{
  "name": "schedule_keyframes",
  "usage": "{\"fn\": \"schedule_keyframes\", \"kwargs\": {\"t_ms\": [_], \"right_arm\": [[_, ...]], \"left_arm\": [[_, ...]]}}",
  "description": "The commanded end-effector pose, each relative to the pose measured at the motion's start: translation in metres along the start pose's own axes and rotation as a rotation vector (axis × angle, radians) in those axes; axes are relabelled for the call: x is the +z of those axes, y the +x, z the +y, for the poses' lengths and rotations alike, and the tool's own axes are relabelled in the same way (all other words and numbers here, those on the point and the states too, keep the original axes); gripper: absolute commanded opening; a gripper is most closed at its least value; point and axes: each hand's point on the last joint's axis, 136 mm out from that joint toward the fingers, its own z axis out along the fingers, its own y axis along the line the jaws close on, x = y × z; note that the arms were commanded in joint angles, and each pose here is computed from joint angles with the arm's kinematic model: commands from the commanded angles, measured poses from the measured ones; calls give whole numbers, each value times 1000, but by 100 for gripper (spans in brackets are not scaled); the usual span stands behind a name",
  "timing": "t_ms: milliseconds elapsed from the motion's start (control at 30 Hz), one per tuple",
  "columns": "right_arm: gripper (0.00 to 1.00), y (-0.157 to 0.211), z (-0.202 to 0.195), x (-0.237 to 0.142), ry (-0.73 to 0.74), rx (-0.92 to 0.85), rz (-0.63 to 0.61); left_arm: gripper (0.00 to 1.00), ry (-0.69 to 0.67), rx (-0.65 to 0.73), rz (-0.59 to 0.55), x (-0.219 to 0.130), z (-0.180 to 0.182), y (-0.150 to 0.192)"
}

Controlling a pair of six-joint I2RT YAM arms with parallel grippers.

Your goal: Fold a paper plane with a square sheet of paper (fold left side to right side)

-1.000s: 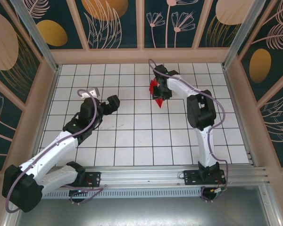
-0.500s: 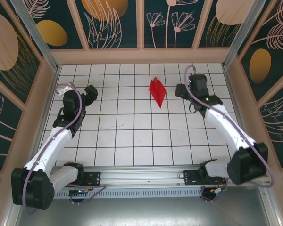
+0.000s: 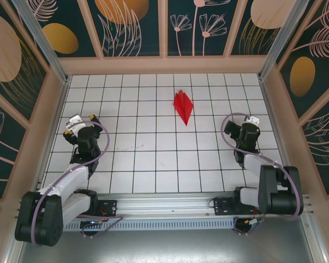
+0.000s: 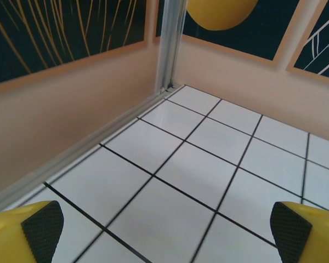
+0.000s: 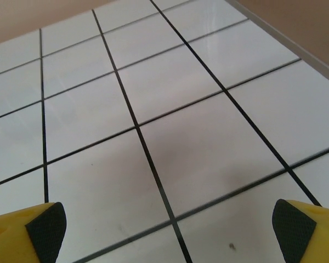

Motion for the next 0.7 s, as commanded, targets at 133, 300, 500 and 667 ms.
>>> {"fn": "schedule_keyframes", "kwargs": {"t_ms": [133,300,500,667], "right_arm": [[99,-41,37,-1,-193,-118,-276],[99,-26,41,0,-236,-141,-280],[99,-27,40,5,-245,-126,-260],[99,-27,39,5,-244,-127,-260]], "left_arm": [[99,106,116,-143,4,-15,-6],[99,210,149,-147,8,-29,10],[99,303,144,-128,17,-41,25],[99,338,154,-93,23,-45,36]]}}
